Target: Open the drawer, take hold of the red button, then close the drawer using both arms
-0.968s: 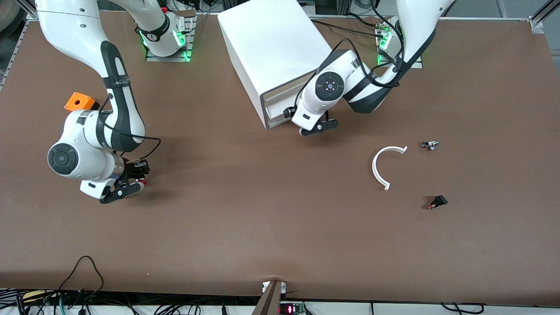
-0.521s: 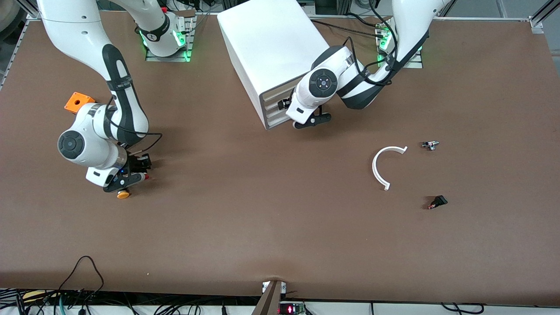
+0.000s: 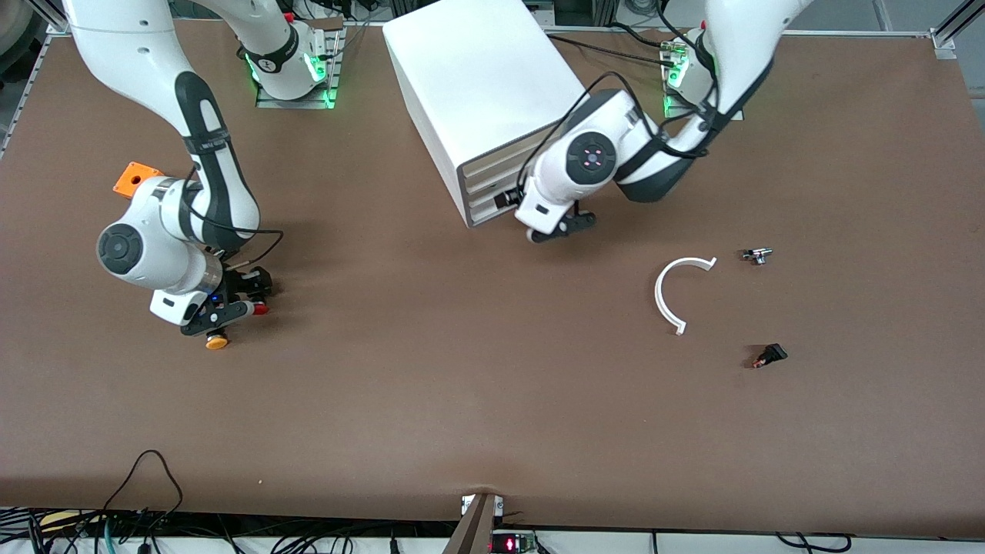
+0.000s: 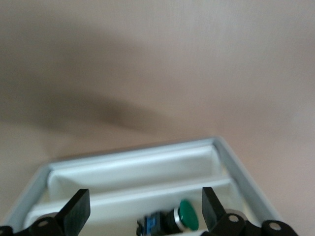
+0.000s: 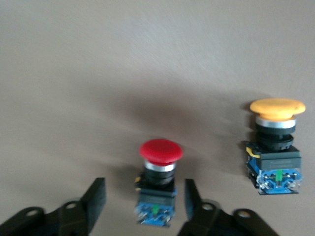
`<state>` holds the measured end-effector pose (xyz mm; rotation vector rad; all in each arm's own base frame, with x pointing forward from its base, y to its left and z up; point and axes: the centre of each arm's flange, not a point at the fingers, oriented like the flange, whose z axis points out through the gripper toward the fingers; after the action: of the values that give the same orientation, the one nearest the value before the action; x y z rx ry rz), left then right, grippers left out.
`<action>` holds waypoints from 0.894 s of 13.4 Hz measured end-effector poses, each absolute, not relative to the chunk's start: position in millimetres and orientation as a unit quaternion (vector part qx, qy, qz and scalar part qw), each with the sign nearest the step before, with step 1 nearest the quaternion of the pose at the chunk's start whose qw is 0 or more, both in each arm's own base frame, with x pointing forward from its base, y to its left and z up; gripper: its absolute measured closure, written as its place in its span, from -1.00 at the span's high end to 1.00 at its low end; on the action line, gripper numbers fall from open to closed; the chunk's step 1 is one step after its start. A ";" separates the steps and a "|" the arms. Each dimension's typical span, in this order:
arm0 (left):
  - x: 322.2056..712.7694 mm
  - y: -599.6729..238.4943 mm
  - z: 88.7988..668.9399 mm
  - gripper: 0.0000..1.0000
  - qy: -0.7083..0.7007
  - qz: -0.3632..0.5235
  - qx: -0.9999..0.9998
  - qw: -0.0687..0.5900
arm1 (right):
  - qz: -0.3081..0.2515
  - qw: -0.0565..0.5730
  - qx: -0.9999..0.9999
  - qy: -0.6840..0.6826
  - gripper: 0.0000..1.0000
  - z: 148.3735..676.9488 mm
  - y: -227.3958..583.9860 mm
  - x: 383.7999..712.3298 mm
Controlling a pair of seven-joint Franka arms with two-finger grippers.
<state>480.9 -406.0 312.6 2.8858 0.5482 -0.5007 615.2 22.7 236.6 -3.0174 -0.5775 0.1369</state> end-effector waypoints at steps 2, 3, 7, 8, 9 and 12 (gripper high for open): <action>507.5 -384.9 326.8 1.00 0.185 -0.142 0.970 0.071 | 0.046 0.049 -0.980 -0.190 0.97 279.4 33.8 632.0; 518.9 -373.4 330.9 1.00 0.183 -0.131 0.972 0.069 | 0.042 0.054 -0.979 -0.190 0.99 302.0 38.2 639.1; 559.1 -306.8 344.5 1.00 0.150 -0.096 0.983 0.049 | 0.026 0.057 -0.980 -0.191 1.00 389.7 47.8 643.6; 567.4 -284.6 354.0 1.00 0.140 -0.088 0.986 0.037 | 0.024 0.049 -0.980 -0.192 1.00 416.6 49.2 639.6; 573.7 -262.5 365.8 1.00 0.128 -0.081 0.988 0.026 | 0.026 0.043 -0.980 -0.195 1.00 445.1 52.2 633.1; 587.8 -189.4 405.0 1.00 0.091 -0.070 0.993 0.009 | 0.029 0.033 -0.977 -0.208 1.00 524.7 64.8 607.8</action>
<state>587.8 -189.4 405.0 3.1036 0.2851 -0.2183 607.8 64.8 524.7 -3.0068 -0.6402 0.0897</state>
